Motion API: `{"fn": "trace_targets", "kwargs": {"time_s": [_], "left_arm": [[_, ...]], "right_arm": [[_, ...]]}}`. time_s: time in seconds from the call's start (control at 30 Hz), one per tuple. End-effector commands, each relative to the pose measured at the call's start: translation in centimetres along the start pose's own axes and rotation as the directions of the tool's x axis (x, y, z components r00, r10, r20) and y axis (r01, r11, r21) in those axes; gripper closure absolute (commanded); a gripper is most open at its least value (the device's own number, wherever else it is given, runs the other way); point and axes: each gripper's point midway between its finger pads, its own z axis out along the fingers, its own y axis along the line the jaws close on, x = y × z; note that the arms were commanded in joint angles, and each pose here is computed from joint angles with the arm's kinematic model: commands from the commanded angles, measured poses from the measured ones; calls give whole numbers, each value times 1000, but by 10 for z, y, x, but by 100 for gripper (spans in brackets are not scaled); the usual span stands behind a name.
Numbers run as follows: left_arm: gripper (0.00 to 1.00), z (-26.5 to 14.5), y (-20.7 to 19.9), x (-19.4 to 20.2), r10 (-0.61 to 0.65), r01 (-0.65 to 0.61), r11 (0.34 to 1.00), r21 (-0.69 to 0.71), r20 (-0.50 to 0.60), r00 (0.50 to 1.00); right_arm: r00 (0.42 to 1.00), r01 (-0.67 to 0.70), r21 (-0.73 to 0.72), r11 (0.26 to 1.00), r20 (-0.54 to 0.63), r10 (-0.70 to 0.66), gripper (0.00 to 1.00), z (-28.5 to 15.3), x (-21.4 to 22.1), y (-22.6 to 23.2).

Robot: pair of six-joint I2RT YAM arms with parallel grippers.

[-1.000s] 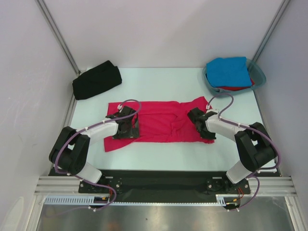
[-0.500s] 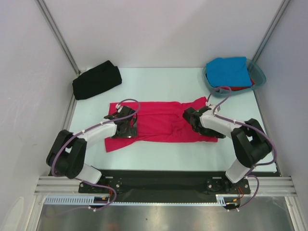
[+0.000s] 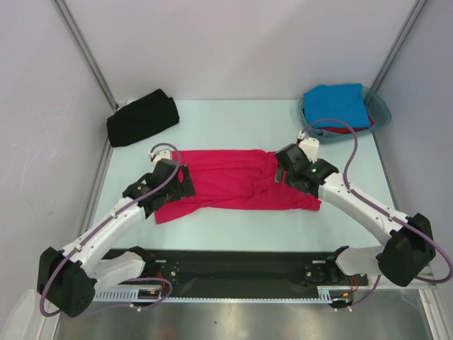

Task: Fold and stack the t-shirts
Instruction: Fold the tshirt

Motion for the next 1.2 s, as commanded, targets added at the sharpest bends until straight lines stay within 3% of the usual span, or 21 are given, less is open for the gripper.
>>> {"fn": "trace_targets", "kwargs": {"time_s": [0.0,0.3,0.53,0.93,1.17], "left_arm": [[0,-2,11,34,-82,81,997,-12,-40,996],[0,1,39,80,-299,289,950,-116,-77,951],[7,-1,57,78,-460,459,871,-176,35,887],[6,11,73,93,-622,627,738,-250,110,775],[8,3,103,96,-623,657,677,-332,216,752]], "right_arm": [[999,49,-116,992,-12,-51,9,5,3,36],[993,110,-231,967,-7,-115,10,7,10,65],[991,123,-274,954,-7,-130,9,6,8,62],[992,114,-286,951,-24,-126,9,10,4,46],[993,87,-297,951,-47,-106,9,14,6,42]]}}
